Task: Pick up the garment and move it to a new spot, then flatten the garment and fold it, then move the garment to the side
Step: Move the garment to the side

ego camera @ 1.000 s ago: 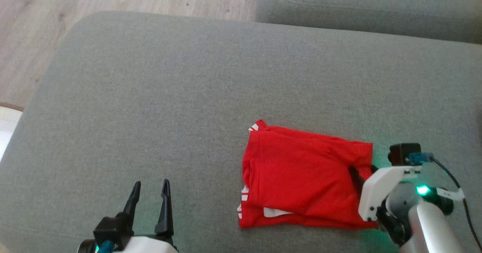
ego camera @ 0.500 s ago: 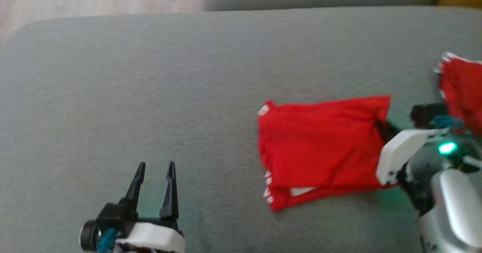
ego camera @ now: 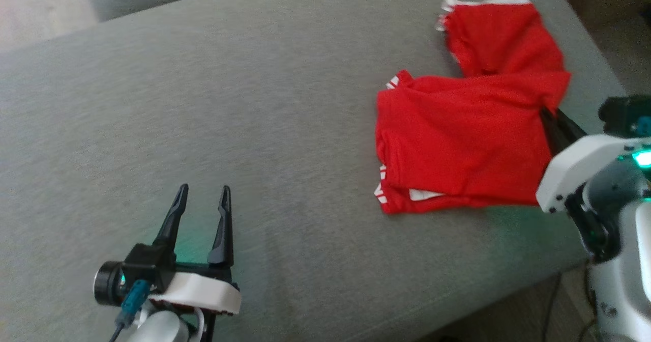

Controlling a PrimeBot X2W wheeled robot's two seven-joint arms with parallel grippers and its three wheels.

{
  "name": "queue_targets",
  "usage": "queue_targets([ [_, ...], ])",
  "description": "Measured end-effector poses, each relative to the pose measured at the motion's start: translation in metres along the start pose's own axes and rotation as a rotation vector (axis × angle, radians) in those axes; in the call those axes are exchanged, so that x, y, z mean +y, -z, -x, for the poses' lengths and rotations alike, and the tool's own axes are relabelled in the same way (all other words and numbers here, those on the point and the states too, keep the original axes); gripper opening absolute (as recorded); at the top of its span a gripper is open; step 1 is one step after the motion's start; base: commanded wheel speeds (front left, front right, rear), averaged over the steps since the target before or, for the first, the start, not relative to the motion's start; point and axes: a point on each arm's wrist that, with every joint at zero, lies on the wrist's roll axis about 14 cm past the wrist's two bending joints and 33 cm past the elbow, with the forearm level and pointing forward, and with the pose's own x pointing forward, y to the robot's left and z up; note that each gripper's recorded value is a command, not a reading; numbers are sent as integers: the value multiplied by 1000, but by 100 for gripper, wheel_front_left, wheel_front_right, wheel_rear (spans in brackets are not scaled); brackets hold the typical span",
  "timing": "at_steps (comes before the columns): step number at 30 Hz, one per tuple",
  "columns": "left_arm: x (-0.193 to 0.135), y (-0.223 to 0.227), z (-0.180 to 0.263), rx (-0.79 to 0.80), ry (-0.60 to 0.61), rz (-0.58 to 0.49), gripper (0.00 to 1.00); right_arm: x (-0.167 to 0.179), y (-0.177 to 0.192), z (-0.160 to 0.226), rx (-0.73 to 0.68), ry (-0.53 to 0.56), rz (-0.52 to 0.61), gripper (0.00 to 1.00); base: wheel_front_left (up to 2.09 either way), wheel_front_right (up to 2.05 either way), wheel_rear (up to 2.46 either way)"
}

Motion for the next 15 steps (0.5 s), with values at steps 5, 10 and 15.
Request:
queue_targets([
  [5, -19, 13, -15, 42, 73, 7, 100, -13, -6, 2, -11, 40, -1, 0, 0, 0, 0],
  [10, -18, 12, -12, 41, 66, 2, 100, -1, -29, -7, -48, 0, 42, 0, 0, 0, 0],
  [15, -7, 6, -1, 19, 17, -3, 100, 16, -62, -21, -78, -52, 64, 0, 0, 0, 0],
])
